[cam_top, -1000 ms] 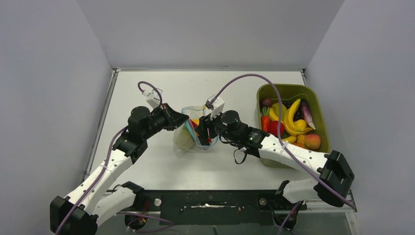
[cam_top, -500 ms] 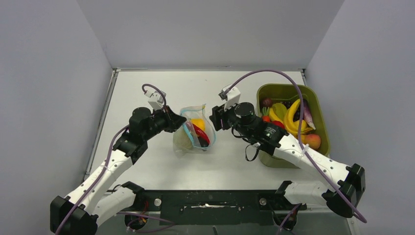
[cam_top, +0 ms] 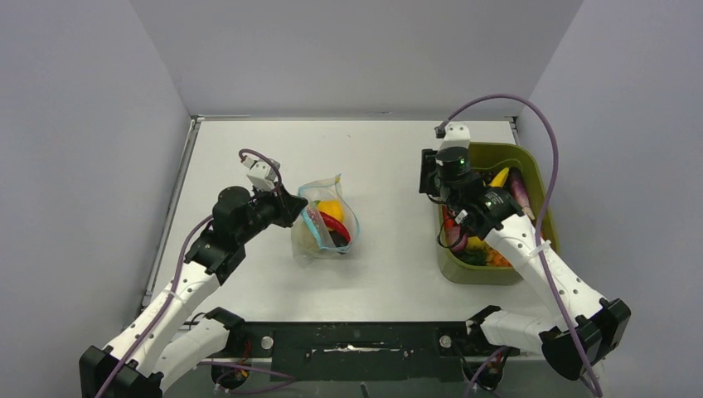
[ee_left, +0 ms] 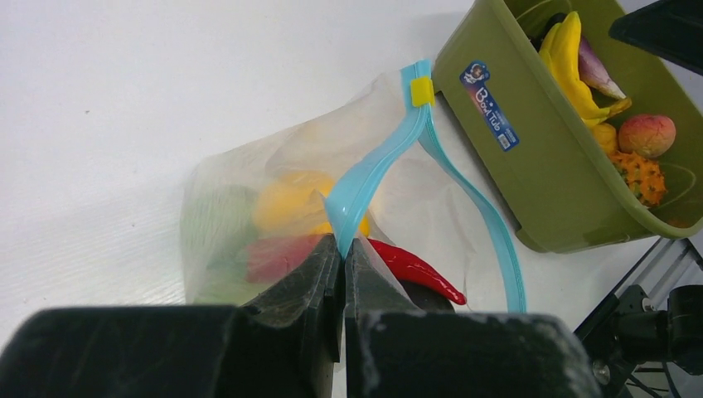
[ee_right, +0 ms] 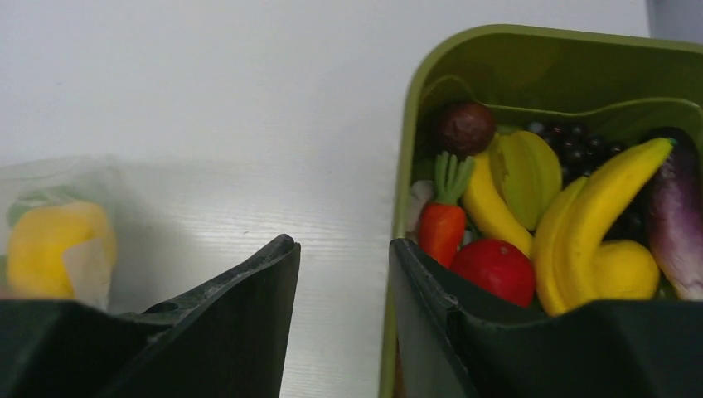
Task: Place the food in the zip-top bag and seal the zipper
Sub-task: Pick up the fake fruit from the bin.
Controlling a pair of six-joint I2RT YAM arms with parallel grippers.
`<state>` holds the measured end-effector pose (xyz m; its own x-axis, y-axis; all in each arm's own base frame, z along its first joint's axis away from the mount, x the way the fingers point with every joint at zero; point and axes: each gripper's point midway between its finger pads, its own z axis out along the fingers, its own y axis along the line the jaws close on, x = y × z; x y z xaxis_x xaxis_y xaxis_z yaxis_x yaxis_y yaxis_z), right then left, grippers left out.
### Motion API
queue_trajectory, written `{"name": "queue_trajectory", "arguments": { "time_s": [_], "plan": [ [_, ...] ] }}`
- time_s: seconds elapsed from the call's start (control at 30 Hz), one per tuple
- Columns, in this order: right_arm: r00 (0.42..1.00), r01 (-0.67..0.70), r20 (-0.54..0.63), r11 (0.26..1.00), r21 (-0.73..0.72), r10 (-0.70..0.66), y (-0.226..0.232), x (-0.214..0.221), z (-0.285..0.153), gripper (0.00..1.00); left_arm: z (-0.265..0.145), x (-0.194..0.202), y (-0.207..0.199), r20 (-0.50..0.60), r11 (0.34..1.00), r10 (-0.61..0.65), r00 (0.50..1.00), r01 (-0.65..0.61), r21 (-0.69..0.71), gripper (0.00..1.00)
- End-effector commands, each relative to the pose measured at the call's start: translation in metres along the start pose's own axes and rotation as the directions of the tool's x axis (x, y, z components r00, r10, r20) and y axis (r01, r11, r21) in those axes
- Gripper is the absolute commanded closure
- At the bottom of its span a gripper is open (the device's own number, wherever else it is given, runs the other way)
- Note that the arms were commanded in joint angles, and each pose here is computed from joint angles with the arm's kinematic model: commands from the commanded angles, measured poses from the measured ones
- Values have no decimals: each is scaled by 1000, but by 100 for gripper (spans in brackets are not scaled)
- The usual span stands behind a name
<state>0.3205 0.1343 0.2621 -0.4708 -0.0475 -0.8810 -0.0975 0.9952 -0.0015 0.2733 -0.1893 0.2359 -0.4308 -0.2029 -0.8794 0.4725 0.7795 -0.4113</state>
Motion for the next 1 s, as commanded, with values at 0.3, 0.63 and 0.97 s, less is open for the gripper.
{"name": "queue_trajectory", "arguments": {
  "time_s": [0.3,0.63,0.97],
  "plan": [
    [1000,-24,25,966,257,18,-120,-2,33,54,0,1,-2,12,997,68,998,-69,32,100],
    [994,-36,109,973,226,12,-145,10,83,48,-1,4,-6,6,997,62,998,-62,50,100],
    [988,79,-152,959,273,-38,-176,51,117,59,-3,3,-4,10,997,66,998,-66,39,100]
  ]
}}
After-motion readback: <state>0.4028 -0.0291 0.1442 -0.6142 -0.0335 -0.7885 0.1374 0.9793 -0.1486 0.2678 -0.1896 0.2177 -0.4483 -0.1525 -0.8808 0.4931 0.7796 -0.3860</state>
